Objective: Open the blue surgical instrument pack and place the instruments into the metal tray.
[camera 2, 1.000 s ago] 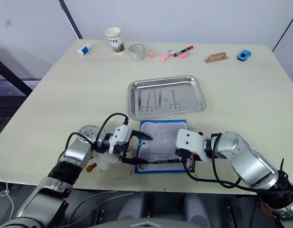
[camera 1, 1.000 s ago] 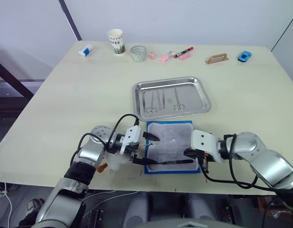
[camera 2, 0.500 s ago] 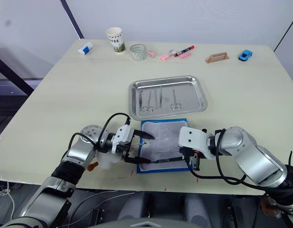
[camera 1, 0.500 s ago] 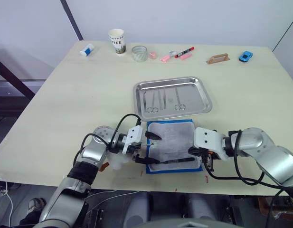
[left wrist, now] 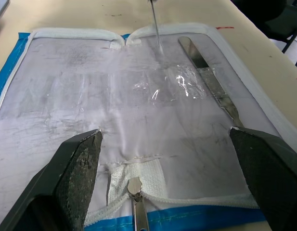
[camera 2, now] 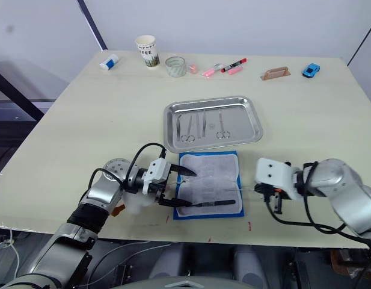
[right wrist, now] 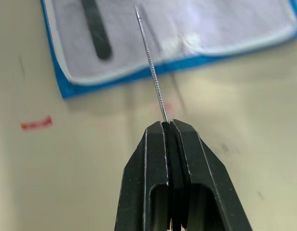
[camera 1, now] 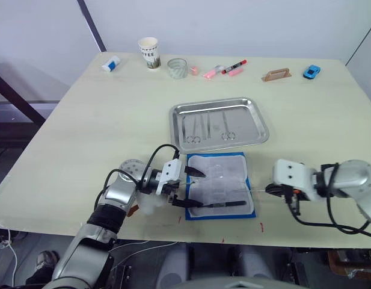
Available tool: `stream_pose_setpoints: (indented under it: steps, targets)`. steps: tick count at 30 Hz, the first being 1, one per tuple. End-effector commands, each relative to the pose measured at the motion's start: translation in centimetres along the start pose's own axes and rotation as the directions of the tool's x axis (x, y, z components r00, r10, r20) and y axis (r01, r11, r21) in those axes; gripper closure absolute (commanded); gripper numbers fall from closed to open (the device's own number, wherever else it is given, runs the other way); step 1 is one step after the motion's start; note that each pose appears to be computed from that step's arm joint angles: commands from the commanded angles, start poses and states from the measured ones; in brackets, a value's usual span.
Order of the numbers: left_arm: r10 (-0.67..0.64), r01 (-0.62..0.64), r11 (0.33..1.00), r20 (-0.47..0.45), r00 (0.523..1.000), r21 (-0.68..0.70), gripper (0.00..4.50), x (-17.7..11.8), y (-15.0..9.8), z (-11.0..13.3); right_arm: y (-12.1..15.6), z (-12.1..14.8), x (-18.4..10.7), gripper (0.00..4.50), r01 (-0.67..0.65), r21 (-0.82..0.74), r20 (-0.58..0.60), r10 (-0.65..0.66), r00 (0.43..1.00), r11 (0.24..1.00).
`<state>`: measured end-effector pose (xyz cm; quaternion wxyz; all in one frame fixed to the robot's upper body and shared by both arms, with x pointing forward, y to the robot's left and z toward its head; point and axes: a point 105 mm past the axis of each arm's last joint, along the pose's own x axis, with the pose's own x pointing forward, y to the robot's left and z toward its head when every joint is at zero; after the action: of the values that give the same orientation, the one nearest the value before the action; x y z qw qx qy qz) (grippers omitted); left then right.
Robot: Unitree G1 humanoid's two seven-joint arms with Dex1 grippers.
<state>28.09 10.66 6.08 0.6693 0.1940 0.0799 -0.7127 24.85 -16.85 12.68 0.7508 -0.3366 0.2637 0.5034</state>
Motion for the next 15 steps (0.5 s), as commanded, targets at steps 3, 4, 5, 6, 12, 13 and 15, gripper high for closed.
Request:
stream_pose_setpoints:
  steps: [3,4,5,6,12,13,15]
  targets:
    - [-0.024,0.019,0.995,-0.054,0.998,-0.098,0.00,0.8,-1.4,-2.7,-2.2,2.9,-2.4,4.43,0.071,0.180,0.261,-0.117,0.958,0.981]
    - [-0.023,0.018,0.995,-0.053,0.998,-0.097,0.00,0.8,-1.4,-2.6,-2.7,3.3,-2.4,4.43,0.094,0.211,0.285,-0.153,0.946,0.973]
    - [-0.021,0.016,0.995,-0.051,0.998,-0.097,0.00,0.8,-1.4,-2.5,-3.4,4.0,-2.4,4.43,0.127,0.228,0.306,-0.195,0.932,0.965]
    - [-0.018,0.013,0.995,-0.049,0.999,-0.097,0.00,0.8,-1.4,-2.4,-4.0,4.6,-2.1,4.43,0.156,0.245,0.323,-0.232,0.917,0.957]
    - [0.001,-0.005,0.996,-0.043,0.999,-0.094,0.00,0.7,-1.3,-1.9,-7.7,6.6,0.6,4.43,0.276,0.444,0.312,-0.436,0.844,0.852]
    - [0.005,-0.009,0.995,-0.041,0.999,-0.096,0.00,0.8,-1.2,-1.8,-8.8,6.5,1.5,4.43,0.296,0.521,0.257,-0.478,0.840,0.800]
    - [0.010,-0.014,0.995,-0.040,0.999,-0.098,0.00,0.8,-1.2,-1.7,-10.0,6.8,2.8,4.43,0.303,0.620,0.210,-0.524,0.825,0.724]
